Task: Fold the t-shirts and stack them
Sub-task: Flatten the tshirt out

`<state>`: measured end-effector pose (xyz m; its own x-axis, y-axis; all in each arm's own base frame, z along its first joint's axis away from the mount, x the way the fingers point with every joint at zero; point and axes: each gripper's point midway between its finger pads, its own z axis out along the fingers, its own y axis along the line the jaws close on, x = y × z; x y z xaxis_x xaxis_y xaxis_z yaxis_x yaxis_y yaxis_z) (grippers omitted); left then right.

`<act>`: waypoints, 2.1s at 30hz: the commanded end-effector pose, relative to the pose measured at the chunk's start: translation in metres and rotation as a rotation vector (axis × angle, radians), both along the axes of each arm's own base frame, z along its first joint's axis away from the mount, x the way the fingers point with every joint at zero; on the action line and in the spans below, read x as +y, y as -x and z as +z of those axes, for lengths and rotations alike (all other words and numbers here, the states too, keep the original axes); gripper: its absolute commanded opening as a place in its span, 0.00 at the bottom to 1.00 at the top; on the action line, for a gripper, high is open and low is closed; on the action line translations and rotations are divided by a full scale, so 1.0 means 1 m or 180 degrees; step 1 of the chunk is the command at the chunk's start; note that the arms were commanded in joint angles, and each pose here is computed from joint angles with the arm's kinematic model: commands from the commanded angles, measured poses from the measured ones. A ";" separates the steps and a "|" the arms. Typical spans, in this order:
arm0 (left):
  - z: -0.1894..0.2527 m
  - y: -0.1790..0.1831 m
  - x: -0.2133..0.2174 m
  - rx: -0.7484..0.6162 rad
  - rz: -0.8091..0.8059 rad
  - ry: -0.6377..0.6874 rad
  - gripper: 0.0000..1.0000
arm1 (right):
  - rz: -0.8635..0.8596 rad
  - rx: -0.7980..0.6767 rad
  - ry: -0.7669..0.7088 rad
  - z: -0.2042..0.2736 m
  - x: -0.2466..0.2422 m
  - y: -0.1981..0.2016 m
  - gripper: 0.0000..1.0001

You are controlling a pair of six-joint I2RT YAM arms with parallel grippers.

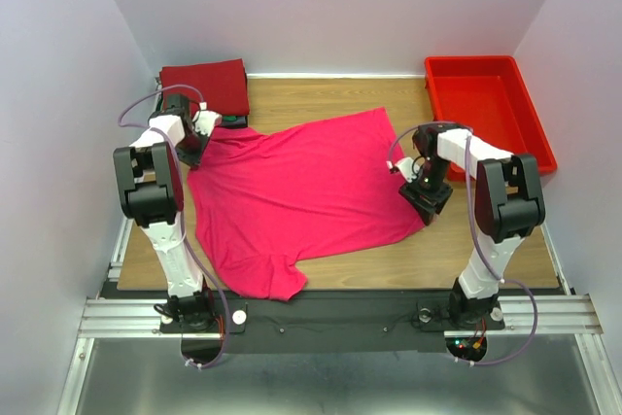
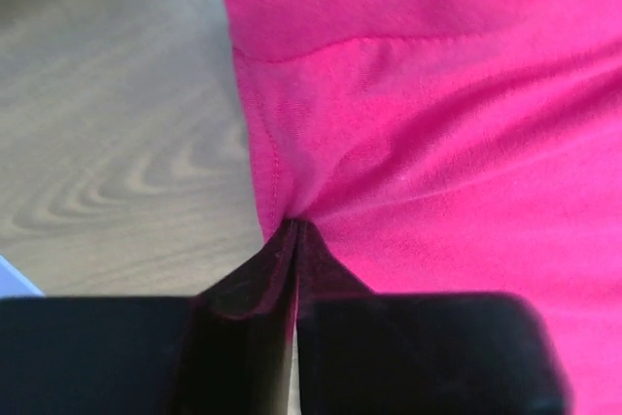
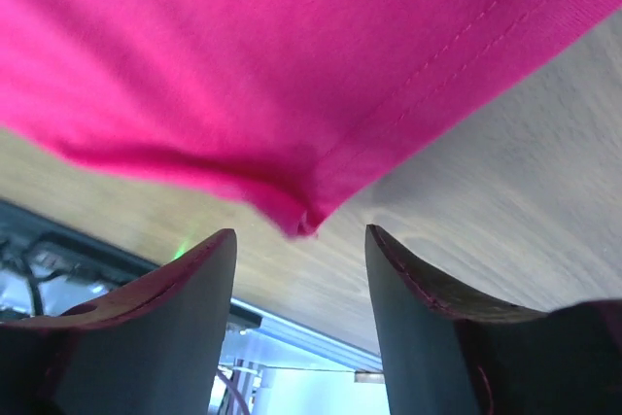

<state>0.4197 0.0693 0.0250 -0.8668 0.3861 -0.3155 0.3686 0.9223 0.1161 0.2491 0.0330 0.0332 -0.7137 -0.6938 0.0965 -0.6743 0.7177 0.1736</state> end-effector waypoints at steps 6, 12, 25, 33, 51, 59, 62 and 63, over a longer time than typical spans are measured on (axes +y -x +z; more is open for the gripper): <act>0.073 0.012 -0.042 -0.0363 -0.0748 0.0601 0.36 | 0.0052 -0.0472 -0.0699 0.077 0.039 -0.037 0.61; 0.097 0.058 -0.064 -0.0420 -0.1169 0.0695 0.35 | -0.0105 -0.0440 -0.0845 0.065 0.060 -0.058 0.48; 0.055 0.095 -0.099 -0.0179 -0.1374 0.0598 0.33 | 0.0083 -0.0146 -0.0422 0.006 0.046 -0.018 0.35; 0.053 0.082 -0.098 -0.0212 -0.1246 0.0577 0.33 | 0.0435 0.0182 0.0156 -0.001 -0.003 0.048 0.34; 0.045 -0.032 -0.154 -0.0368 -0.0943 0.0800 0.36 | -0.0260 -0.1051 -0.0980 0.070 0.100 -0.139 0.43; 0.053 -0.026 -0.158 -0.0382 -0.0884 0.0886 0.37 | -0.0723 -0.1766 -0.0958 0.057 0.119 -0.258 0.40; 0.060 -0.019 -0.156 -0.0404 -0.0886 0.0859 0.38 | -0.0865 -0.1897 -0.0969 0.043 0.122 -0.280 0.38; 0.061 -0.017 -0.155 -0.0410 -0.0887 0.0848 0.38 | -0.0892 -0.1941 -0.0944 0.042 0.121 -0.285 0.37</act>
